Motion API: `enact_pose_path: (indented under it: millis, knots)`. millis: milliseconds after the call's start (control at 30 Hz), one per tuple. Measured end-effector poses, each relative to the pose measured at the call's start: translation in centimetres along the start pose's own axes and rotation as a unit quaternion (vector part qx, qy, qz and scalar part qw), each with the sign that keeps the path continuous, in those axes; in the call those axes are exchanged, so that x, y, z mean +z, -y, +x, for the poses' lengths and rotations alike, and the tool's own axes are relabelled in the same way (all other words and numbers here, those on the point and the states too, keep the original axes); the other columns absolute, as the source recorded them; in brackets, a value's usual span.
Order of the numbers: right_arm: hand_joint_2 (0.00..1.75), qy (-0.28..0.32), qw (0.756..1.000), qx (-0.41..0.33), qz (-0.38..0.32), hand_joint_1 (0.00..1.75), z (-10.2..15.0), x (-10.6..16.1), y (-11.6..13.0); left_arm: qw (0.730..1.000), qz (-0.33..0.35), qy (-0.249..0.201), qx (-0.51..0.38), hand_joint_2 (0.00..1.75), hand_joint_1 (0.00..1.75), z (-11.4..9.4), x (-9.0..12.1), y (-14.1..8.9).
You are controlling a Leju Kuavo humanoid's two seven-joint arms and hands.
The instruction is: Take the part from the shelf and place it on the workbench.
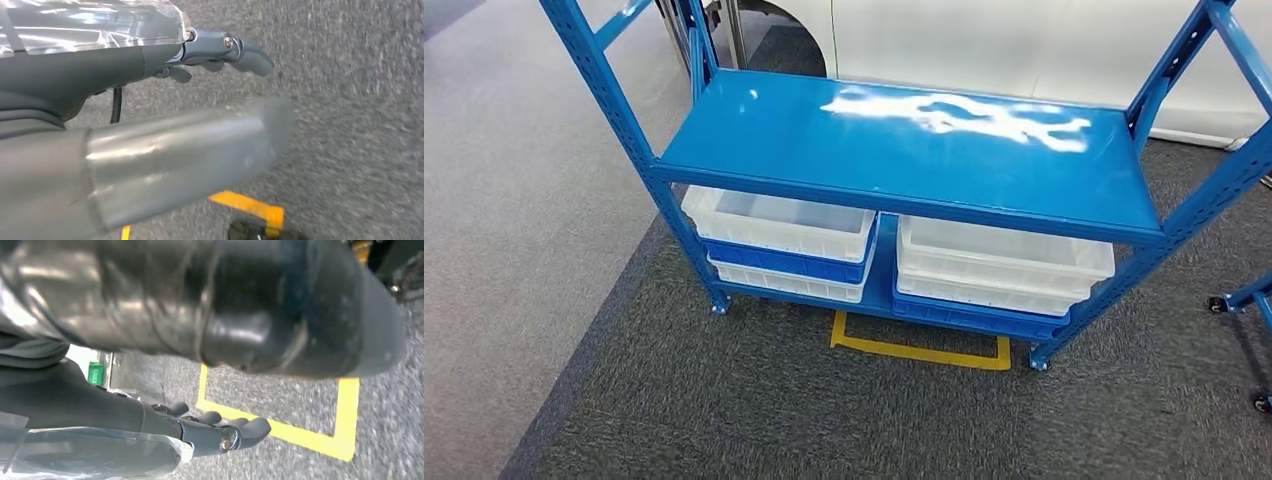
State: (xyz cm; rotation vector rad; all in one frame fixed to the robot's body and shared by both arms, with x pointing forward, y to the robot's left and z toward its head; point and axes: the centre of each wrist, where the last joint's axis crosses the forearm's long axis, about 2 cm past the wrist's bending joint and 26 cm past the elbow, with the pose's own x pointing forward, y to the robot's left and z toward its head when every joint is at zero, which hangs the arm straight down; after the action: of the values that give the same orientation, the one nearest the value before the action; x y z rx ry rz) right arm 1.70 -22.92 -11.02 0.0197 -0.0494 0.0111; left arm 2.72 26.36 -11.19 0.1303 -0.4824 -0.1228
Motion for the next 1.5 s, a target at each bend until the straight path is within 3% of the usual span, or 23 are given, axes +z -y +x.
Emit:
enact_pose_path:
  millis: [1400, 1500]
  knots:
    - [0.00, -0.004, 1.000, -0.024, -0.006, 0.00, 0.45, 0.02, -0.10, 1.000, 0.007, -0.005, -0.008, 0.00, 0.00, -0.08, 0.01, -0.14]
    - [1.31, -0.004, 1.000, -0.023, -0.006, 0.00, 0.46, 0.03, -0.14, 1.000, 0.007, -0.005, -0.009, 0.00, 0.00, -0.10, 0.02, -0.14]
